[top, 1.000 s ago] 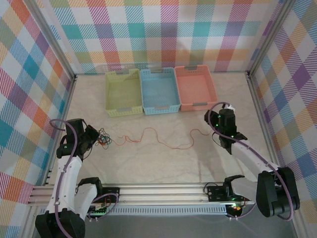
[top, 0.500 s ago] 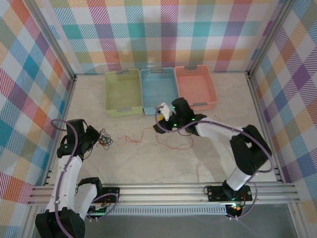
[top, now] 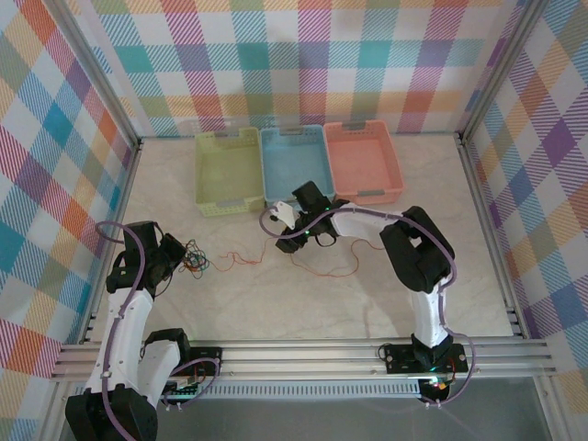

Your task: Untangle the cables

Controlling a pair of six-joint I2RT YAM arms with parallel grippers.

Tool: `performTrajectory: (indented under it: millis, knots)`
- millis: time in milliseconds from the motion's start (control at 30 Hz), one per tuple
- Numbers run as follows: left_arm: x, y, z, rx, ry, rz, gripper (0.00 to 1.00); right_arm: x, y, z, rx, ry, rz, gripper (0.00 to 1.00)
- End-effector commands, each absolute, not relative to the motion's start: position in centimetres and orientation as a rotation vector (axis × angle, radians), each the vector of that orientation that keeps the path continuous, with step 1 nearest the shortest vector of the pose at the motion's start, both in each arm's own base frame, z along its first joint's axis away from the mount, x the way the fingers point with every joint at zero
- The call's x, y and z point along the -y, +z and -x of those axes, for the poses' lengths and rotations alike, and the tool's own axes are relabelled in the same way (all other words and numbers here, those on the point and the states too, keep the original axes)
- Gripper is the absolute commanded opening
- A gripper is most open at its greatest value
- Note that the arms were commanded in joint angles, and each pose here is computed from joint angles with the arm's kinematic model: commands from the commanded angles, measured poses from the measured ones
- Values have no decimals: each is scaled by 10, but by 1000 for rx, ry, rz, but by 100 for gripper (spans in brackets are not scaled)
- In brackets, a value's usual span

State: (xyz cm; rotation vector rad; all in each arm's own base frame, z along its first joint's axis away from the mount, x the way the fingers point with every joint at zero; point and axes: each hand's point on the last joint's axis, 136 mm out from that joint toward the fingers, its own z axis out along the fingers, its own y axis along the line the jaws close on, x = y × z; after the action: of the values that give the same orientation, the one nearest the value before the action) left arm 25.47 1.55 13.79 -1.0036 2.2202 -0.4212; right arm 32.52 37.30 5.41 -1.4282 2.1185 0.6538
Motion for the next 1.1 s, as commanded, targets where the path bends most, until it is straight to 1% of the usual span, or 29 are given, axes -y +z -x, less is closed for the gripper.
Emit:
performTrajectory:
  millis: [0,100,200,267,300,333,433,500,567,633,767,833,1000,1067]
  knots:
    - [-11,136,-257,-2222,-435,956,0,-382,46,-320,-2119,650,1508,50]
    - [-12,135,-256,-2226,-428,964,0,-386,39,-323,-2139,646,1504,39]
    - [-13,135,-255,-2223,-418,966,0,-385,34,-328,-2147,603,1501,25]
    - [-15,135,-255,-2218,-405,971,0,-382,36,-334,-2132,555,1480,9]
    - [-16,134,-254,-2219,-399,976,0,-380,39,-336,-2123,528,1469,3]
    - [-17,133,-253,-2219,-387,984,0,-375,43,-341,-2116,482,1441,0]
    - [-24,131,-249,-2211,-341,1018,0,-347,62,-361,-2125,399,1261,0]
    - [-28,131,-245,-2200,-309,1035,0,-317,78,-376,-2148,396,1078,0]
    - [-34,132,-241,-2184,-270,1050,0,-274,96,-393,-2171,426,834,0]
    - [-38,134,-237,-2167,-243,1061,0,-229,102,-406,-2213,432,590,0]
    - [-45,139,-231,-2129,-206,1075,0,-150,95,-417,-2243,346,198,0]
    - [-47,141,-230,-2119,-193,1080,0,-132,89,-419,-2259,345,84,0]
    - [-53,144,-225,-2094,-153,1097,0,-112,92,-419,-2257,301,-37,0]
    - [-51,145,-226,-2086,-172,1085,0,-111,95,-420,-2242,330,-38,0]
